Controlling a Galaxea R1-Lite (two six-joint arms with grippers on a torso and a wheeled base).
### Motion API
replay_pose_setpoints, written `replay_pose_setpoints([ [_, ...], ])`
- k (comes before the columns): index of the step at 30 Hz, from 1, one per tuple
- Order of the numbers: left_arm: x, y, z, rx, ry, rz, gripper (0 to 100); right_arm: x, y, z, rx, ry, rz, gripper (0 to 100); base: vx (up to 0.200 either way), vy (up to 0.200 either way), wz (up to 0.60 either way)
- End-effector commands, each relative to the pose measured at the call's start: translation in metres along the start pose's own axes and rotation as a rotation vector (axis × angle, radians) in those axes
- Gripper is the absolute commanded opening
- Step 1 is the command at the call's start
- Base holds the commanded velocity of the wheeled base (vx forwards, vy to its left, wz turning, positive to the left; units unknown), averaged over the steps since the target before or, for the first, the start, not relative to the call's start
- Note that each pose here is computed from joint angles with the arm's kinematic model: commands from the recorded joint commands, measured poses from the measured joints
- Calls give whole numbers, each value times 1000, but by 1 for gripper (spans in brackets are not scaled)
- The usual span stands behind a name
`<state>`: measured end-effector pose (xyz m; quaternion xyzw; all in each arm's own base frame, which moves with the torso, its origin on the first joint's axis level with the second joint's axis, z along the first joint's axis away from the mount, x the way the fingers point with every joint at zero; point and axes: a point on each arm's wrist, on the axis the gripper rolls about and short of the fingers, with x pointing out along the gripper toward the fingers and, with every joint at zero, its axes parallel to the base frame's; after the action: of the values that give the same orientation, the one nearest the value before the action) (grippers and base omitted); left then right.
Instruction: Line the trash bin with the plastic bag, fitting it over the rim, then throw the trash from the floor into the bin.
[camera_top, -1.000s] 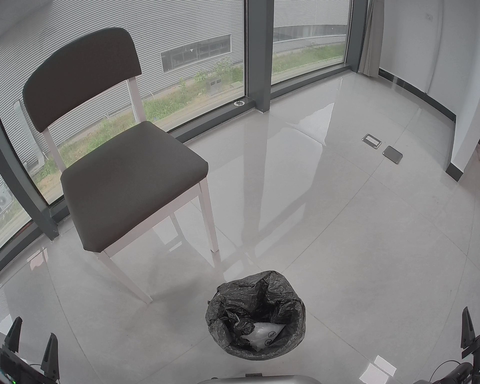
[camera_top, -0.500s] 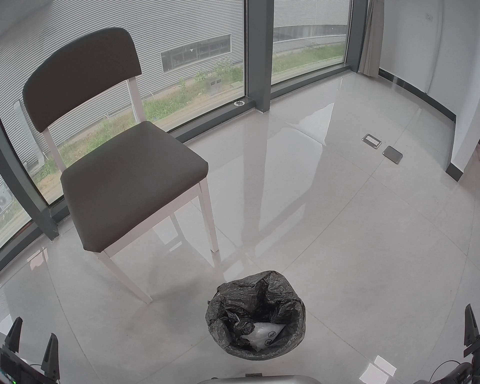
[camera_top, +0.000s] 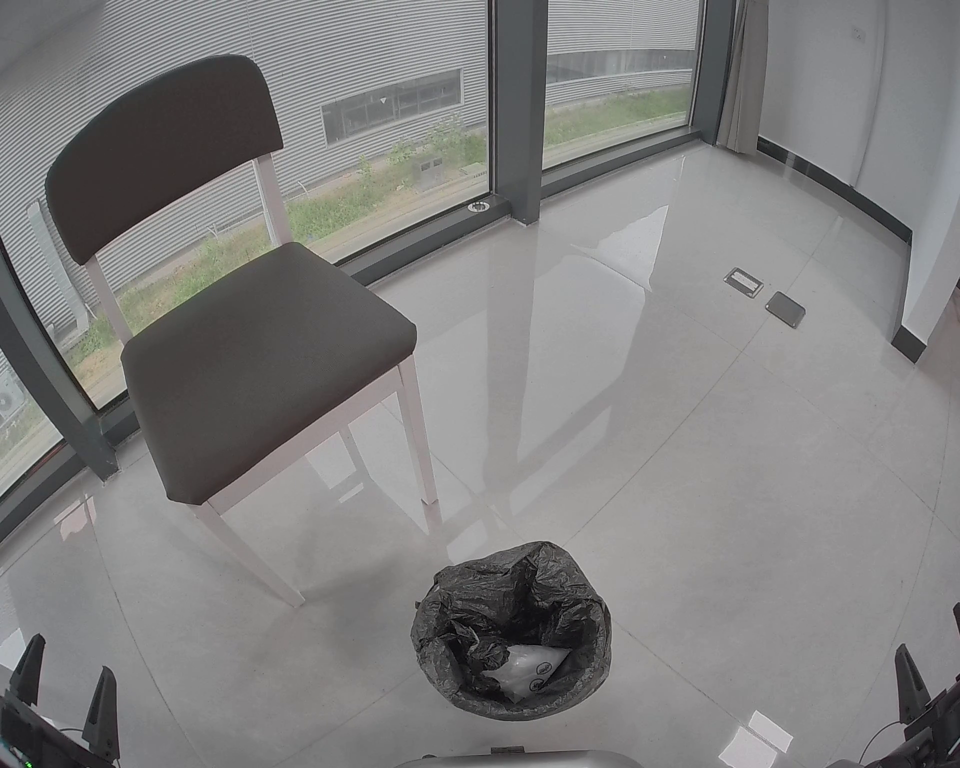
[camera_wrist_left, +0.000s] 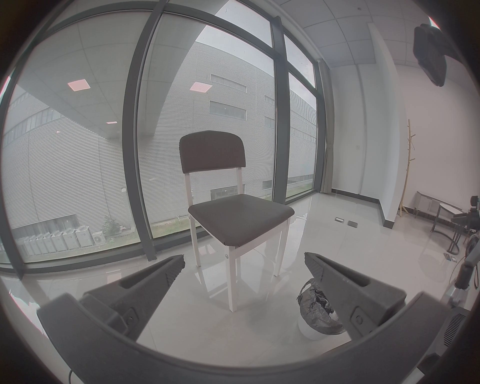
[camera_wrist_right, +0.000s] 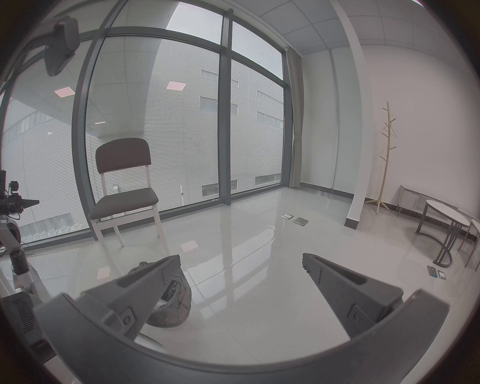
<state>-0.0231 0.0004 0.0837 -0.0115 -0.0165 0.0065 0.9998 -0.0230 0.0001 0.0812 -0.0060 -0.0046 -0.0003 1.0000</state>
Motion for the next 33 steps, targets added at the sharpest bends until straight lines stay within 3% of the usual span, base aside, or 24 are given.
replay_pose_setpoints([
  [1,0,0,-5,0,4,0,100,1,0,-5,9,11,-4,100,0,0,0],
  [29,0,0,-5,0,4,0,100,1,0,-5,9,11,-22,100,0,0,0],
  [33,0,0,-5,0,4,0,100,1,0,-5,-37,7,13,100,0,0,0],
])
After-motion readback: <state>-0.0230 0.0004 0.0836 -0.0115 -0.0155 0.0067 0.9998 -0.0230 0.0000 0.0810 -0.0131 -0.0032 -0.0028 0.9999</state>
